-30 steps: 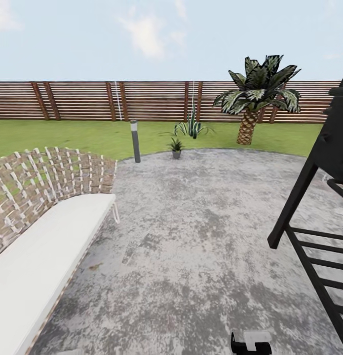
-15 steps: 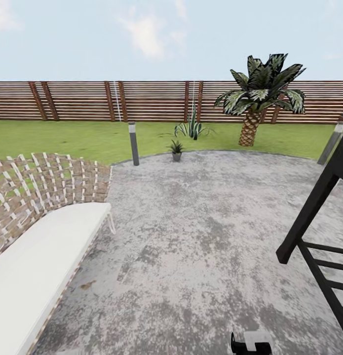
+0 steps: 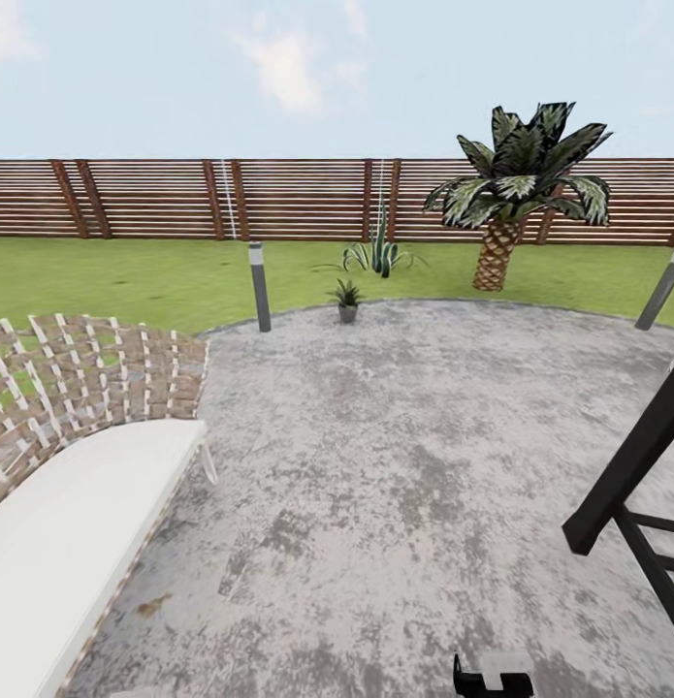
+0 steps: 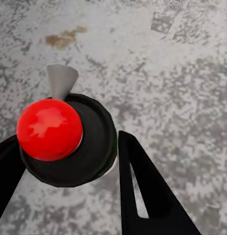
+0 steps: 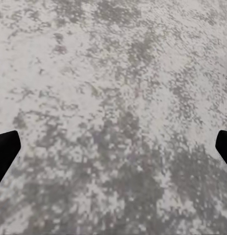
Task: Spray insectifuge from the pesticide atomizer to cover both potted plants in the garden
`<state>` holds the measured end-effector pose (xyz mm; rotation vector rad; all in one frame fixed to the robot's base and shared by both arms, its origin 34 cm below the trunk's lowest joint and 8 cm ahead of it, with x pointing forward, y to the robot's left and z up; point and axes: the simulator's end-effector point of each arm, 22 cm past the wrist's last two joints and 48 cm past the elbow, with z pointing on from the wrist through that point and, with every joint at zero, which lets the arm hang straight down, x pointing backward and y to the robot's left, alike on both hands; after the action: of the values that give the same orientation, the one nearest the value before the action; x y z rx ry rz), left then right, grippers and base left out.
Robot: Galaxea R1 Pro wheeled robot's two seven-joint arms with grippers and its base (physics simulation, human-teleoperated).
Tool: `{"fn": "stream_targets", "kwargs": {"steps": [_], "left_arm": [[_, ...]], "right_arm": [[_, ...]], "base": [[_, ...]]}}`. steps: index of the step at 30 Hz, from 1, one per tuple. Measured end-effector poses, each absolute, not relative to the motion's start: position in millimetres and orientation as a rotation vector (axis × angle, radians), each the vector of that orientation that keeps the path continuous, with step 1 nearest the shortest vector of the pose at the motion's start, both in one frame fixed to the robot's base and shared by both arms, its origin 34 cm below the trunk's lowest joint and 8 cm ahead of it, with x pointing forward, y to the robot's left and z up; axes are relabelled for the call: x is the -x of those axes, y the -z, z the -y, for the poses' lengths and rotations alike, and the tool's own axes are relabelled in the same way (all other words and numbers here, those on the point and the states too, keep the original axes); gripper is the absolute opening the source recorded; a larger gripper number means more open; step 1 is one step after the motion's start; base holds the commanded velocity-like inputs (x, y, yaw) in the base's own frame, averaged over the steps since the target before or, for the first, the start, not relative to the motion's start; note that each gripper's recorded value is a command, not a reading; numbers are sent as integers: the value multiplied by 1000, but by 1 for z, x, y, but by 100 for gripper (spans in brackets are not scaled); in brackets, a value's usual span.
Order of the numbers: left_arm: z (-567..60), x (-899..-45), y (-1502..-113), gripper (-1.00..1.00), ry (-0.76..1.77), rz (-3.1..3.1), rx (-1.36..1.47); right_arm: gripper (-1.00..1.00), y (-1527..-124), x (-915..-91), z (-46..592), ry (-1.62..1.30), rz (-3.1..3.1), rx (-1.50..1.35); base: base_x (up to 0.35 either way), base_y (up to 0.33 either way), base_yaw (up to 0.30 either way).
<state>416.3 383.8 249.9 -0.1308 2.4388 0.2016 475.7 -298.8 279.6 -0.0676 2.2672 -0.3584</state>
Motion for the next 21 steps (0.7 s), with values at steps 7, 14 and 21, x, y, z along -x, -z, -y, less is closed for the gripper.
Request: {"fn": "stream_targets", "kwargs": {"steps": [7,14,21], "left_arm": [[-384,-416,-250,-100,-202,-2439,131],[-384,-416,-250,-100,-202,-2439,131],[-383,-416,-250,-100,-200,-2439,131]], "right_arm": [[100,-280,-476,299,358,-2267,68],[100,-280,-476,299,359,-2267,68],[100,-280,-476,299,359,-2267,68]], "base": [[337,0,0],[337,0,0],[337,0,0]]}}
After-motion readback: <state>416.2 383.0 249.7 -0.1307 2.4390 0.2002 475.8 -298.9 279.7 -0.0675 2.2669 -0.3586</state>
